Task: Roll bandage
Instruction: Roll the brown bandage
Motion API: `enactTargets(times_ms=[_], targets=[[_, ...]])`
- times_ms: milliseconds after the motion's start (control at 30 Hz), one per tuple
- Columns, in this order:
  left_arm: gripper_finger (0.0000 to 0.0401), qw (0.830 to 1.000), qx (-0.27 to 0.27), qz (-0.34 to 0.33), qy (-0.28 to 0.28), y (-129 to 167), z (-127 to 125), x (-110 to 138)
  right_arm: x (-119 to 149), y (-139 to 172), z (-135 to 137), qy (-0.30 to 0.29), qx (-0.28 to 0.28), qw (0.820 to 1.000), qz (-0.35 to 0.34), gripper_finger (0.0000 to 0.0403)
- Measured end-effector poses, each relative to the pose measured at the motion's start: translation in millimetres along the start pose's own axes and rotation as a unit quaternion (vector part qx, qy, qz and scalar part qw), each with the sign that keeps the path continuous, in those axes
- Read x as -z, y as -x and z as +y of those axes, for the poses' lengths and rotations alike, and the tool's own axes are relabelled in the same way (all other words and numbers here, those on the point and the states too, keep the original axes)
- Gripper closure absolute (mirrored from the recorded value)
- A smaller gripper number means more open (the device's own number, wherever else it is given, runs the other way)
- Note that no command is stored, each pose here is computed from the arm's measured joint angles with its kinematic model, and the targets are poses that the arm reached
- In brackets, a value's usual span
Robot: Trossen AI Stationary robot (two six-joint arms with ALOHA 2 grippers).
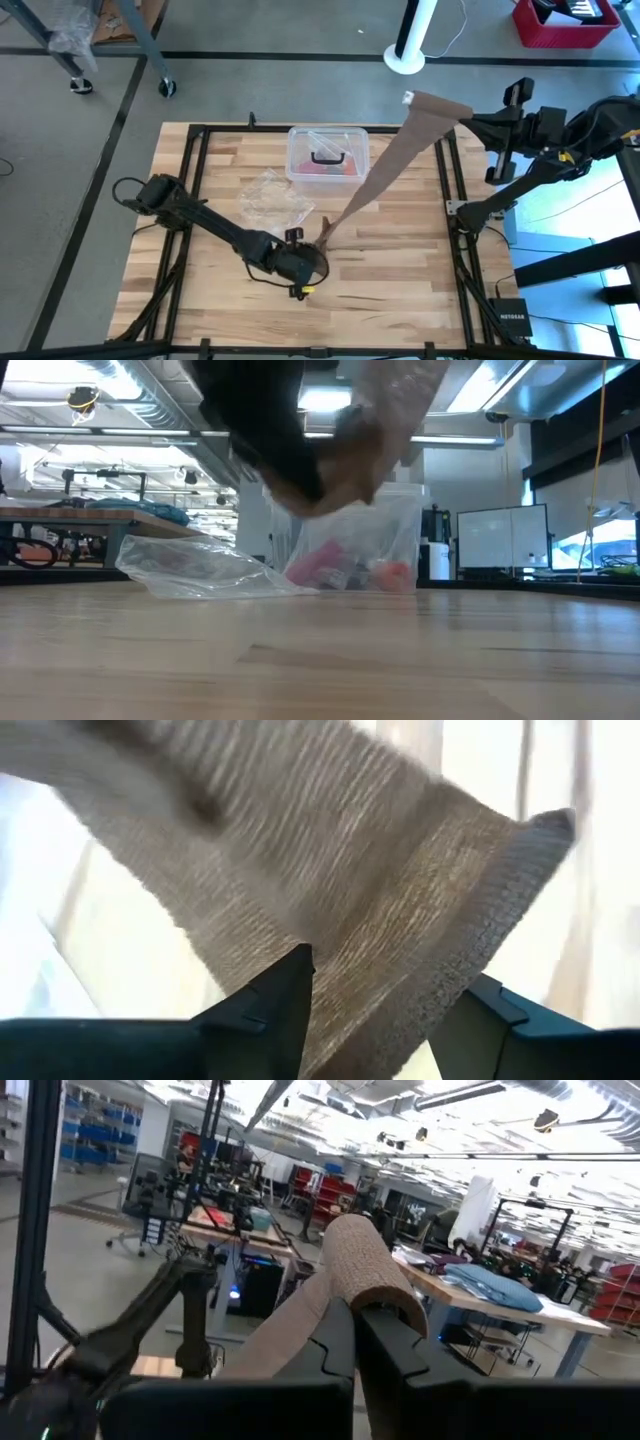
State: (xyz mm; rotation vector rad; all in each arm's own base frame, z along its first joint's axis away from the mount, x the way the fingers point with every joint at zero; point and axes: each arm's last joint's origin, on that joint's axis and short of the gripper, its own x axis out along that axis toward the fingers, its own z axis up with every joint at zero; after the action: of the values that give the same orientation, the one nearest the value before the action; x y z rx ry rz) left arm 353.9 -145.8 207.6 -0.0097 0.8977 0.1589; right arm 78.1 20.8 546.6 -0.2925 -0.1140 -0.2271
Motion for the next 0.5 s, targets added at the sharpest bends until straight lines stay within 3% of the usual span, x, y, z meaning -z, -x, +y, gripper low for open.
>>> enactTargets(times_ms=[300, 500], targets=[[0.0206, 0.999, -0.002, -0.012, 0.050, -2, 11, -8, 1, -4, 4, 0.007, -0.004, 1.000, 0.008, 0.0398], [0.0178, 0.991, 0.085, 0.003, 0.102, 22, 22, -19, 2, -4, 4, 0.011, -0.002, 1.000, 0.014, 0.0398]])
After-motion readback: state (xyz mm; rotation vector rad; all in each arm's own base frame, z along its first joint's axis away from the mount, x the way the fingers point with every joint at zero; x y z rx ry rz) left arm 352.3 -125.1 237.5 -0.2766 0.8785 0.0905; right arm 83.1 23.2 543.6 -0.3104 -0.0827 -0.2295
